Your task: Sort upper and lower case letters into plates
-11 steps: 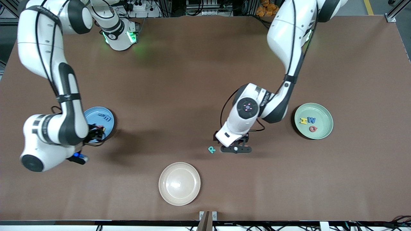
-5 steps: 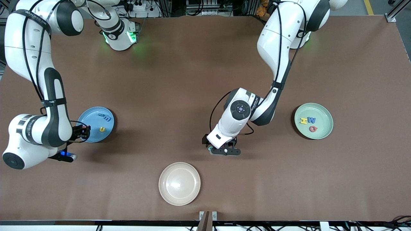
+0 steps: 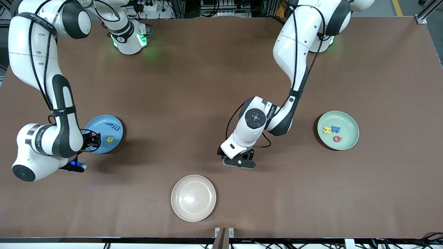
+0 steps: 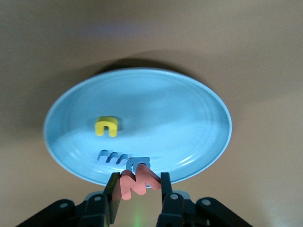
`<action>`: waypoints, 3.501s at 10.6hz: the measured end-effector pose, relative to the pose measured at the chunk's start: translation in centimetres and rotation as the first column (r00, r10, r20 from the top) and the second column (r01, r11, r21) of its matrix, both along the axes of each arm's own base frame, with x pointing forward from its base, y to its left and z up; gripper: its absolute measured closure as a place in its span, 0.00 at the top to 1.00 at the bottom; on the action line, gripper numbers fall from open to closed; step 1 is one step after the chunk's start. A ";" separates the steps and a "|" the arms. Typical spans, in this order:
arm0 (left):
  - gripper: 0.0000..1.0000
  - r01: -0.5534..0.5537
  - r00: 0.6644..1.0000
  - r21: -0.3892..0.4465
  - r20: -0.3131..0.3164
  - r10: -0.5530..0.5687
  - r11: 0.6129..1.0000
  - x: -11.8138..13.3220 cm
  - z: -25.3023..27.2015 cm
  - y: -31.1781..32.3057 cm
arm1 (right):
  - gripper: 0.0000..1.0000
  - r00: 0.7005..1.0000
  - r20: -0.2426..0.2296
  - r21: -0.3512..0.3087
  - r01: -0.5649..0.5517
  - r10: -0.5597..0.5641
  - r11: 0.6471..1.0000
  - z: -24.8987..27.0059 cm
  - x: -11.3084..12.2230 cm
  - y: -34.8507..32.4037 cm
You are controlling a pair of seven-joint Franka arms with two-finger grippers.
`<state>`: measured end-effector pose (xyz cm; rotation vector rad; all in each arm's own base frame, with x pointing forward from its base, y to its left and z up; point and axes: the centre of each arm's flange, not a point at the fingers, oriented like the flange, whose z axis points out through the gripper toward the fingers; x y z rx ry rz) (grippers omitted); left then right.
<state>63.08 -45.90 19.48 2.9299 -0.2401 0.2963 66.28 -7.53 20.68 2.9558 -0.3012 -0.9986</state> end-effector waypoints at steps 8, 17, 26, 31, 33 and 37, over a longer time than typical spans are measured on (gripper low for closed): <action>1.00 0.090 0.994 0.027 -0.062 -0.088 0.996 -0.8 -1.3 -1.2 | 1.00 1.000 -0.006 0.001 0.005 -0.005 1.000 -1.4 -0.4 -0.5; 1.00 0.244 0.969 0.078 0.018 -0.246 0.967 -0.3 -1.0 -1.9 | 1.00 0.952 0.305 0.059 -0.044 0.024 0.997 25.8 -0.3 6.9; 1.00 0.386 0.915 0.118 0.076 -0.396 0.915 0.0 -2.6 -2.4 | 1.00 0.885 0.465 -0.003 -0.044 0.040 0.999 36.3 -5.3 5.7; 1.00 0.387 0.913 0.119 0.085 -0.398 0.914 -0.1 -3.2 -2.6 | 1.00 0.827 0.555 -0.036 -0.086 0.091 0.996 35.0 -9.7 7.6; 0.99 0.389 0.912 0.117 0.086 -0.400 0.914 -0.1 -3.1 -2.7 | 1.00 0.804 0.584 -0.037 -0.111 0.112 0.993 34.1 -11.4 9.0; 0.89 0.390 0.911 0.116 0.097 -0.402 0.913 -0.2 -3.0 -3.0 | 1.00 0.781 0.609 -0.047 -0.141 0.140 0.989 34.4 -12.3 10.7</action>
